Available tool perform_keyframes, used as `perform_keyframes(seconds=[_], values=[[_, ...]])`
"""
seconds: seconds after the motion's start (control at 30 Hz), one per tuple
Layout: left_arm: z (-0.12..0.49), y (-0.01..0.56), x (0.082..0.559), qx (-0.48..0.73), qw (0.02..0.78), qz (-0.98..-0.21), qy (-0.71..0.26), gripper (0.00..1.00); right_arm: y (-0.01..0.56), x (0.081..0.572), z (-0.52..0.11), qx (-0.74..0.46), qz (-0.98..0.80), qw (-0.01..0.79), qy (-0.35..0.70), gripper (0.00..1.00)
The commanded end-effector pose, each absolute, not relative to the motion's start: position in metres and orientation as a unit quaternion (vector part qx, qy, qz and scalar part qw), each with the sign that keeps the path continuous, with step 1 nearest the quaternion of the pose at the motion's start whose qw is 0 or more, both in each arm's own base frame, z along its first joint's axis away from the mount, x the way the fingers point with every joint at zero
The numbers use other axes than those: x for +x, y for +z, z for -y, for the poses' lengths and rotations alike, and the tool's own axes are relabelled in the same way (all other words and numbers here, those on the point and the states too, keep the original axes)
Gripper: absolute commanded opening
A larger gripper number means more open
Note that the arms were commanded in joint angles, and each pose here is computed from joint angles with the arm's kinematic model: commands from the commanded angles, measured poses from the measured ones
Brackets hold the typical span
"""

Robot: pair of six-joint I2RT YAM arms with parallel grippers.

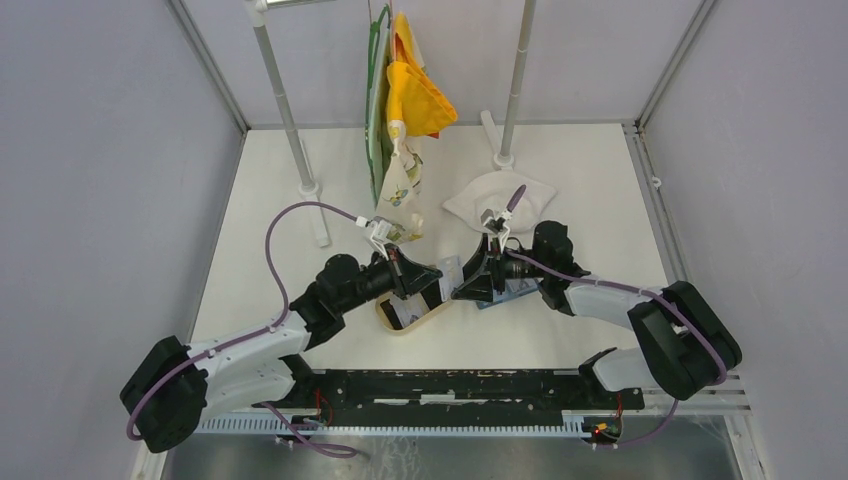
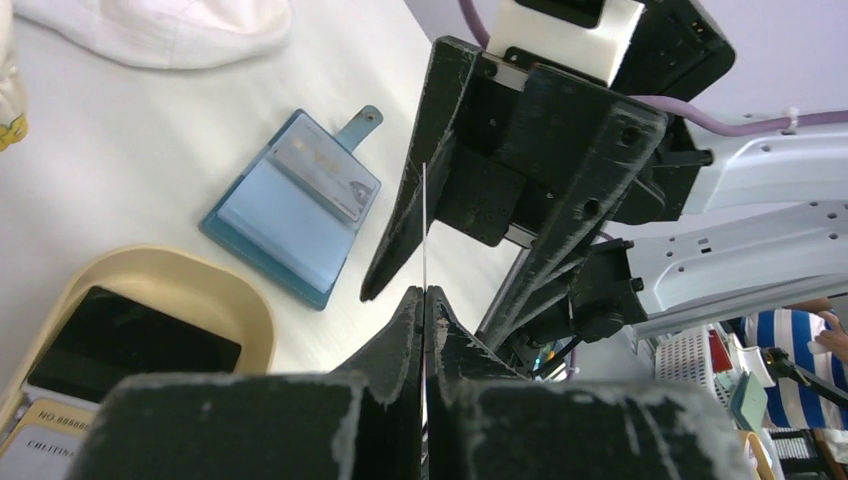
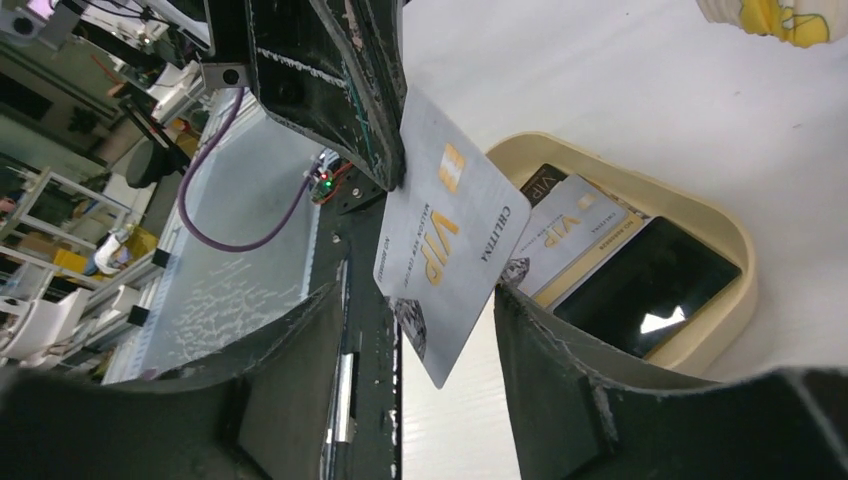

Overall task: Put the credit cards into the card holder
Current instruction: Pick up the credit card from the storage box.

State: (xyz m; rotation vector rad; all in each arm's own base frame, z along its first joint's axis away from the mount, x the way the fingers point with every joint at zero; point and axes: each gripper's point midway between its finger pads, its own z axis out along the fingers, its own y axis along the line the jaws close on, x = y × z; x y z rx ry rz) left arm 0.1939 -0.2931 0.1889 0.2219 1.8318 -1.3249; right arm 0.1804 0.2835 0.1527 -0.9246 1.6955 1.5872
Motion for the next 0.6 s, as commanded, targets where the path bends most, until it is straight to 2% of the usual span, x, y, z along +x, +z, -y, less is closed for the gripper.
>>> perform_keyframes(seconds=[0.0,0.17,0.23,0.3,0.4,0.47,0.57], values=[[0.304,0.234,0.194,0.121,0.455,-0.675,-0.568,0.02,0.169,0.179,-0.287,-0.348,-0.62,0.324,0.623,0.53],[0.306,0.233,0.191,0.126,0.448,-0.675,-0.572,0.03,0.178,0.177,-0.287,-0.351,-0.612,0.33,0.627,0.14],[0.305,0.23,0.191,0.124,0.447,-0.678,-0.57,0.17,0.179,0.176,-0.287,-0.355,-0.609,0.327,0.63,0.02],[0.304,0.227,0.19,0.124,0.445,-0.68,-0.569,0.32,0.182,0.174,-0.287,-0.361,-0.603,0.324,0.634,0.0],[0.301,0.223,0.184,0.13,0.443,-0.678,-0.573,0.48,0.192,0.169,-0.286,-0.37,-0.587,0.325,0.643,0.0],[0.302,0.223,0.179,0.138,0.439,-0.671,-0.581,0.52,0.197,0.166,-0.285,-0.375,-0.578,0.331,0.645,0.0],[0.305,0.224,0.175,0.149,0.433,-0.664,-0.591,0.51,0.199,0.164,-0.285,-0.38,-0.573,0.334,0.645,0.0]])
